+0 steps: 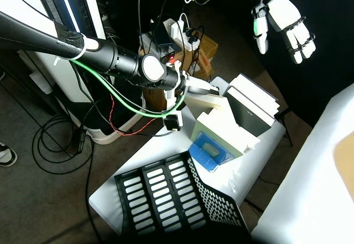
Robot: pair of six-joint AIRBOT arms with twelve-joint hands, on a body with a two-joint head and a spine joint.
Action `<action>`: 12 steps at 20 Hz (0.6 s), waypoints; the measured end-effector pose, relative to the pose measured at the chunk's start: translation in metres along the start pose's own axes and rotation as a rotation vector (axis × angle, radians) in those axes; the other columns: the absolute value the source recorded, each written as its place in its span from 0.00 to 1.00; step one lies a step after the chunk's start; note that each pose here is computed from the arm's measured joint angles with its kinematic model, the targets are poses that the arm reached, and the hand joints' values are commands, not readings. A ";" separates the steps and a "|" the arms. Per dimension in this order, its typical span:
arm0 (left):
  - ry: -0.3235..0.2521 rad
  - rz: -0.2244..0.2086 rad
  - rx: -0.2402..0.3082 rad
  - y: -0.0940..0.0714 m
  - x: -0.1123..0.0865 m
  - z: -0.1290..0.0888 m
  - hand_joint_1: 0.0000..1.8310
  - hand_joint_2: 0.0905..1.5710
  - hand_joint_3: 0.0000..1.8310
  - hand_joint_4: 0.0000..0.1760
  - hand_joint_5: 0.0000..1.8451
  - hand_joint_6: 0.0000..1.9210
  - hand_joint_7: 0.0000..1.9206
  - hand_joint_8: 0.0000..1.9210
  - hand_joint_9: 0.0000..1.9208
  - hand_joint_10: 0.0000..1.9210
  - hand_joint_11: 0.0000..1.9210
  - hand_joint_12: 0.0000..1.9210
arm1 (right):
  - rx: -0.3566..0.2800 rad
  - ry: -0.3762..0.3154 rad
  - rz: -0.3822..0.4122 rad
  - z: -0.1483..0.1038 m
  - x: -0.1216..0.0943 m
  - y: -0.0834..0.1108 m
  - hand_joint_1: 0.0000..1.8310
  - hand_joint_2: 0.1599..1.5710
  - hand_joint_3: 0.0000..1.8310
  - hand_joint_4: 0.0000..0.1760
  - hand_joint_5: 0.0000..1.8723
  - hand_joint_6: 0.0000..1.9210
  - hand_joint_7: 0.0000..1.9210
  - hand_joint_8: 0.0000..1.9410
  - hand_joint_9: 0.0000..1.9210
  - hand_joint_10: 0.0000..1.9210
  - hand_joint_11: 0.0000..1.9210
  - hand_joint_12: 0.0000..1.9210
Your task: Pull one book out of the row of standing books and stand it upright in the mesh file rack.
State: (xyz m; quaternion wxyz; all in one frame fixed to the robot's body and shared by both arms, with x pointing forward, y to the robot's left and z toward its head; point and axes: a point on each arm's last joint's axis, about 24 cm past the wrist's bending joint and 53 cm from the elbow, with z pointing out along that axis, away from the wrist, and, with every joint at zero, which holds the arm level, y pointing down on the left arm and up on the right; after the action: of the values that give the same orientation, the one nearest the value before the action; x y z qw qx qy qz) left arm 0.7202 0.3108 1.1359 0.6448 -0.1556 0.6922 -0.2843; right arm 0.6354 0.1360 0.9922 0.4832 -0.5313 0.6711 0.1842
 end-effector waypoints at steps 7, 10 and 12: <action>-0.013 -0.001 0.000 0.000 -0.004 -0.001 0.13 0.86 0.01 0.58 0.00 0.00 0.00 0.00 0.00 0.00 0.00 0.00 | 0.002 0.006 -0.003 0.000 0.000 0.002 0.17 0.64 0.34 0.00 0.05 0.00 0.07 0.00 0.05 0.00 0.00 0.33; -0.012 0.000 -0.001 0.001 -0.004 -0.001 0.14 0.86 0.00 0.73 0.00 0.00 0.00 0.00 0.00 0.00 0.00 0.00 | 0.002 0.006 -0.003 0.000 0.000 0.002 0.17 0.64 0.34 0.00 0.05 0.00 0.07 0.00 0.05 0.00 0.00 0.33; -0.012 0.006 -0.007 0.003 -0.006 0.000 0.10 0.86 0.00 0.90 0.00 0.00 0.00 0.00 0.00 0.00 0.00 0.00 | 0.002 0.006 -0.002 0.000 0.001 0.002 0.17 0.64 0.34 0.00 0.05 0.00 0.07 0.00 0.05 0.00 0.00 0.33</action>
State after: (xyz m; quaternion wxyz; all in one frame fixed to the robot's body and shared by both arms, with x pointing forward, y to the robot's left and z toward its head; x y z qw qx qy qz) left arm 0.7215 0.3170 1.1386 0.6491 -0.1575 0.6900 -0.2789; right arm 0.6338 0.1361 0.9912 0.4818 -0.5321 0.6722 0.1812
